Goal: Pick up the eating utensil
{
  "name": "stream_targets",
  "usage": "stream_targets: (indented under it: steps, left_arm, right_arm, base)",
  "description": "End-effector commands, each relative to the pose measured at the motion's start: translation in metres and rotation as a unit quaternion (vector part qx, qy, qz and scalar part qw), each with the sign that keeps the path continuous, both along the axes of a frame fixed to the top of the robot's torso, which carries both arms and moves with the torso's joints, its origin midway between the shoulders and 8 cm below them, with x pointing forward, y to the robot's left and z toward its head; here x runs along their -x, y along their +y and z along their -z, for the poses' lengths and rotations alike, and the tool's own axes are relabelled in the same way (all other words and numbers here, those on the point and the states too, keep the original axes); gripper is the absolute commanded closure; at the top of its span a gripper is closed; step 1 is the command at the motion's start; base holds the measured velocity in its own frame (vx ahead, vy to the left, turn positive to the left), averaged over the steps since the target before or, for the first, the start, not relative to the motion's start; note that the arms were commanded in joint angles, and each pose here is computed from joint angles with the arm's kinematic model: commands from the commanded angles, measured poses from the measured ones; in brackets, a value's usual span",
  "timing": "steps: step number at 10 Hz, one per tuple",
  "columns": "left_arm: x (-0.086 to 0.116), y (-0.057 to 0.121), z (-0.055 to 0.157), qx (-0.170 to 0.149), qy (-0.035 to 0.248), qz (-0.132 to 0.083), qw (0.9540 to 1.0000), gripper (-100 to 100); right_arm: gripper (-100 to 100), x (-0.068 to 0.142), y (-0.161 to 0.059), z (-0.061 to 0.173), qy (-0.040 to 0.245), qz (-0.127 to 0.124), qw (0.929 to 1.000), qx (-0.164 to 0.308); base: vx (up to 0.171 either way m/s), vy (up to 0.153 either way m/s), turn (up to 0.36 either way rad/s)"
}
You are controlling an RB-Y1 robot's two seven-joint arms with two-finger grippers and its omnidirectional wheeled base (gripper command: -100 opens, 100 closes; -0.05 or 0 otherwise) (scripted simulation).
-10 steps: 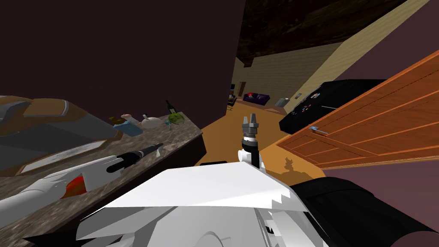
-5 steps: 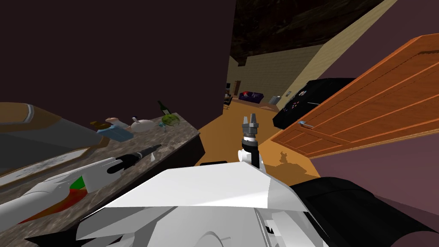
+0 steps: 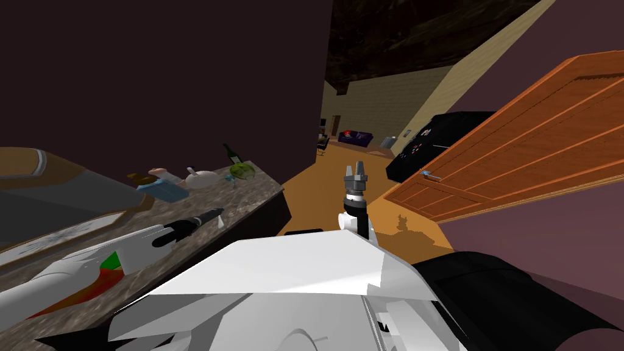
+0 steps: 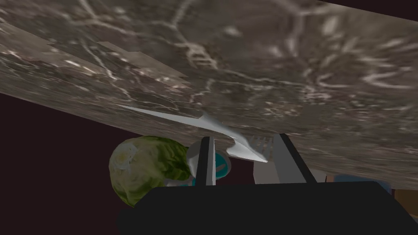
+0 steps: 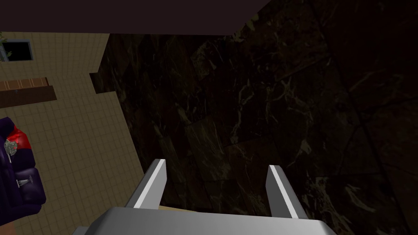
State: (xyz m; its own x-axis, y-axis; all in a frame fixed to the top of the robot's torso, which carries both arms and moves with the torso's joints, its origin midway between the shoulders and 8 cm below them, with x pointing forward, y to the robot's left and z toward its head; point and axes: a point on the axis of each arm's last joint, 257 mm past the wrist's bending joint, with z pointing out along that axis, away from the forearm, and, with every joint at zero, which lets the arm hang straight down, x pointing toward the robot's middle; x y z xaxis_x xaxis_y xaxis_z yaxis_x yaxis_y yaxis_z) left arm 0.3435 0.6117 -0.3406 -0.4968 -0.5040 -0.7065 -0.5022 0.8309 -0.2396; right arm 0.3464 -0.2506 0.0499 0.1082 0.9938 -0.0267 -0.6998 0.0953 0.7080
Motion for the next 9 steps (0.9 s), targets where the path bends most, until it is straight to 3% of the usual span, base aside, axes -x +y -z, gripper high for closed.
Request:
stream_targets:
  steps: [1,2,3,4,7,8,9]
  left_arm:
    - [0.0,0.0,0.0,0.0,0.0,0.0,1.0,100]
    - [0.0,0.0,0.0,0.0,0.0,0.0,1.0,100]
    - [0.0,0.0,0.0,0.0,0.0,0.0,1.0,0]
    - [-0.003,-0.006,-0.005,-0.001,-0.001,0.012,0.9999,100]
    - [-0.011,-0.024,-0.015,-0.002,-0.002,0.038,0.9993,100]
    - [-0.009,-0.02,-0.013,-0.002,-0.001,0.032,0.9995,100]
    - [-0.009,-0.02,-0.013,-0.002,-0.001,0.033,0.9995,0]
  right_arm:
    - [0,0.0,0.0,0.0,0.0,0.0,1.0,0.0]
    - [0,0.0,0.0,0.0,0.0,0.0,1.0,0.0]
    - [0,0.0,0.0,0.0,0.0,0.0,1.0,0.0]
    - [0,0.0,0.0,0.0,0.0,0.0,1.0,0.0]
    - [0,0.0,0.0,0.0,0.0,0.0,1.0,0.0]
    - [0,0.0,0.0,0.0,0.0,0.0,1.0,0.0]
    - [0,0.0,0.0,0.0,0.0,0.0,1.0,0.0]
  base:
    - [0.0,0.0,0.0]
    - [0.0,0.0,0.0]
    - [0.0,0.0,0.0]
    - [0.023,-0.007,0.183]
    - [0.04,-0.019,0.206]
    - [0.015,-0.013,0.034]
    - [0.0,0.0,0.0]
